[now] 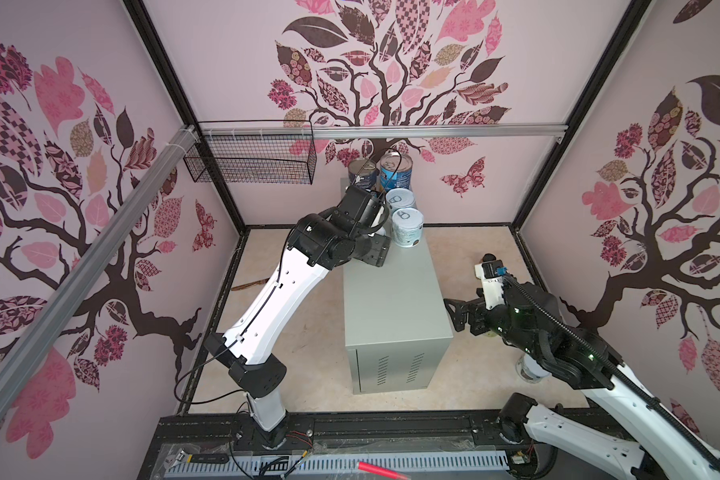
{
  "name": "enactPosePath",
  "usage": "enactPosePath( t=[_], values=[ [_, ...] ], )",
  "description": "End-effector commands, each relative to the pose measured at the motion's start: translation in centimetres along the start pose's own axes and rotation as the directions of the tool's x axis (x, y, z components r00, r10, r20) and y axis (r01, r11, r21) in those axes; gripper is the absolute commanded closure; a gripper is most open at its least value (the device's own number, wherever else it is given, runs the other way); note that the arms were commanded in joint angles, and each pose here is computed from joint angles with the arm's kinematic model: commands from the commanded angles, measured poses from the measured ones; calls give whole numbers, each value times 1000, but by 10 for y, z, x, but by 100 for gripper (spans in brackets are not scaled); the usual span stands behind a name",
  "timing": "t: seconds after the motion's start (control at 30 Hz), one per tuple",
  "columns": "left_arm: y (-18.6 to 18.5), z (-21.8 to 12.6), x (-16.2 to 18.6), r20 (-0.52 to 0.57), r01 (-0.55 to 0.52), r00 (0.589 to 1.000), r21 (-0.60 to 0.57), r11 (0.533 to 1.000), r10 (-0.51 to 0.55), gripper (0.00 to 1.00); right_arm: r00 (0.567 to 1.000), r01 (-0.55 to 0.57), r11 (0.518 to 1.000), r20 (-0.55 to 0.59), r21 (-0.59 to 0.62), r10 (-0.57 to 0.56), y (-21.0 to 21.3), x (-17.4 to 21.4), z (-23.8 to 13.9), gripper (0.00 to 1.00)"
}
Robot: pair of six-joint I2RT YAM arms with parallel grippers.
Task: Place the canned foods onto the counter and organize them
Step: 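Lower the yellow can beside the other cans and open the left gripper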
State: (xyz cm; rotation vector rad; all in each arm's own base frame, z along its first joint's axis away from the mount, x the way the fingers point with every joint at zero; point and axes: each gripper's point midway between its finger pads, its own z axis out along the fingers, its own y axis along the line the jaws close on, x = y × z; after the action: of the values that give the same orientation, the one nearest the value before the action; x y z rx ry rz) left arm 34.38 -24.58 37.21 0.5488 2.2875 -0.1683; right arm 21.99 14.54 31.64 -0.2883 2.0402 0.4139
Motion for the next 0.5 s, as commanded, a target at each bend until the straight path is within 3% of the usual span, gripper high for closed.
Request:
enactPosePath(
  t=[0.0, 0.27, 0.47],
  values=[
    [4, -12, -21, 83, 18, 996, -4, 1000, -18, 24, 1000, 13, 1000, 6, 7, -13, -1, 0, -1, 0],
    [7, -32, -23, 127, 23, 992, 9, 1000, -24, 6, 1000, 8, 1000, 1, 4, -8, 0, -2, -2, 0],
    [4, -58, -22, 177, 31, 983, 68, 997, -42, 3, 1000, 1, 1000, 0, 0, -1, 0, -5, -6, 0]
  ],
)
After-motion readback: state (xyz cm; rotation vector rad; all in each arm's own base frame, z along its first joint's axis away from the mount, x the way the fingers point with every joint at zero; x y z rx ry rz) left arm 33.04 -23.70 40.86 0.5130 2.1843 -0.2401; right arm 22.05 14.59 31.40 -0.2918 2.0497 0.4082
